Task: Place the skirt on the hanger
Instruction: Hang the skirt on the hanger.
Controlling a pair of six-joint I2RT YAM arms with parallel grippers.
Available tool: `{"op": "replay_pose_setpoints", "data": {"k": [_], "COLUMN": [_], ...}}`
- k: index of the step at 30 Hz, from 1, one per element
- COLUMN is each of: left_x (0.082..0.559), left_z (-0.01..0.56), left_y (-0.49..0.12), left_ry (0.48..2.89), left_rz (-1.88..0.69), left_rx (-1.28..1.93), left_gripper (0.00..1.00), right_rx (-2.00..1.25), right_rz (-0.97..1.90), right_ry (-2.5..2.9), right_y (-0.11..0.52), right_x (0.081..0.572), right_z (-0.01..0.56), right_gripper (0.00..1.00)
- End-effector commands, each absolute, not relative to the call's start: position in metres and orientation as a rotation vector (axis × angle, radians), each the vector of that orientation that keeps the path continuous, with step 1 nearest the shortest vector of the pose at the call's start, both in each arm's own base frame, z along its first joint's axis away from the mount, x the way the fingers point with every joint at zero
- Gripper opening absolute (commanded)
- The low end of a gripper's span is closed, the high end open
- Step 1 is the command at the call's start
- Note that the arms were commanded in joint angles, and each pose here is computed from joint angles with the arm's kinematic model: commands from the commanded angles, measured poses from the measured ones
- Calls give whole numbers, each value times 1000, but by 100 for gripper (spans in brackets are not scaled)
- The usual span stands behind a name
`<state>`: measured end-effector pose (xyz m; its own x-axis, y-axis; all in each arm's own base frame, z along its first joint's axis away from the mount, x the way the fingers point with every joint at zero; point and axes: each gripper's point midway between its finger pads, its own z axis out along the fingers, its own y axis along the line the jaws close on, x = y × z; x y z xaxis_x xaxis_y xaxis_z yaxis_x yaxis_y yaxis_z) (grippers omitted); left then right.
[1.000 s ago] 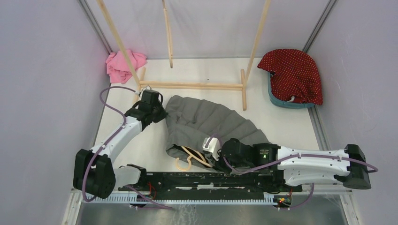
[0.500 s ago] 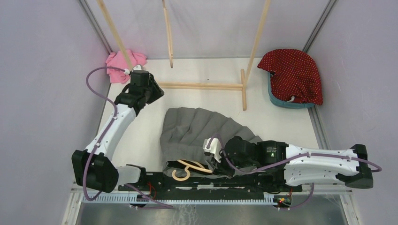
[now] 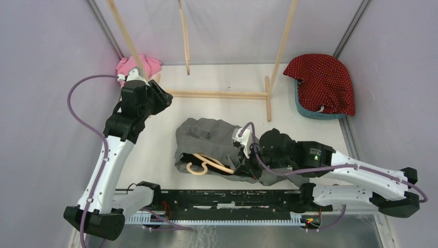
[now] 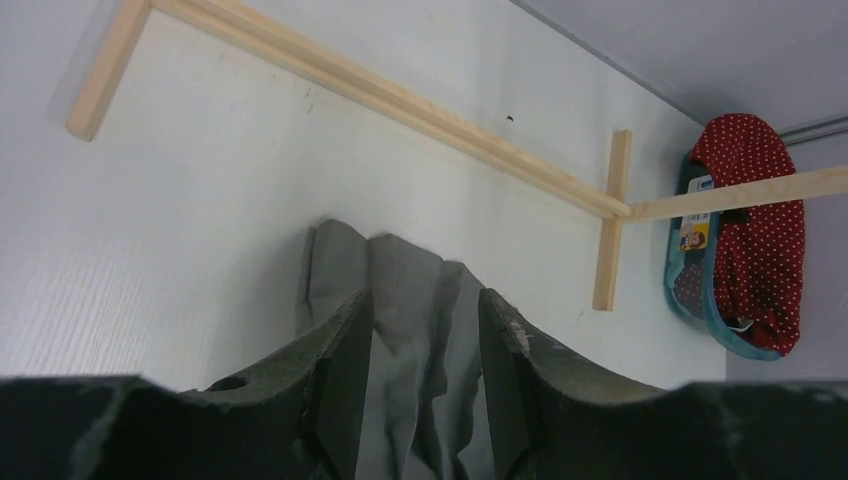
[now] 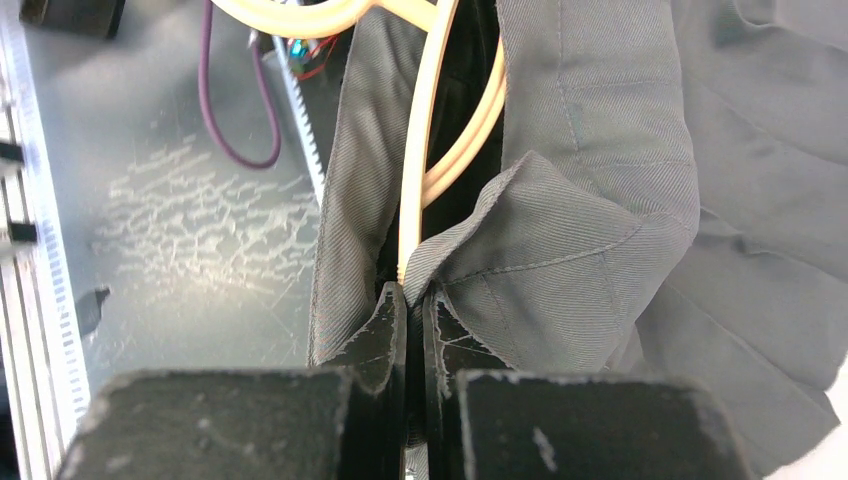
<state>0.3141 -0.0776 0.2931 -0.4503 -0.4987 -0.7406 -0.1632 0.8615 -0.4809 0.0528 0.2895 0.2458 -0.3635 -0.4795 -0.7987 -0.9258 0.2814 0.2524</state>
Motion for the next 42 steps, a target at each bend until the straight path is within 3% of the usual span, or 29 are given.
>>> {"op": "replay_pose_setpoints", "data": {"k": [1, 10, 19, 42], "left_x": [301, 291, 291, 284], "left_z": [291, 274, 268, 222], "left_y": [-79, -89, -91, -98], "left_ry": [2049, 2076, 2077, 2135], "left_rz": [-433, -506, -521, -552], "left_rx": [-440, -421, -415, -407], "left_gripper": [50, 50, 50, 49], "right_rx": [-1067, -891, -767, -792], "right_rz": [1078, 1033, 955, 1085], "right_ry": [1811, 1738, 1734, 1832], "right_y": [293, 279, 255, 277], "right_x": [81, 120, 140, 131], "right_z": [320, 384, 409, 337], "right_gripper": [1, 1, 1, 1]}}
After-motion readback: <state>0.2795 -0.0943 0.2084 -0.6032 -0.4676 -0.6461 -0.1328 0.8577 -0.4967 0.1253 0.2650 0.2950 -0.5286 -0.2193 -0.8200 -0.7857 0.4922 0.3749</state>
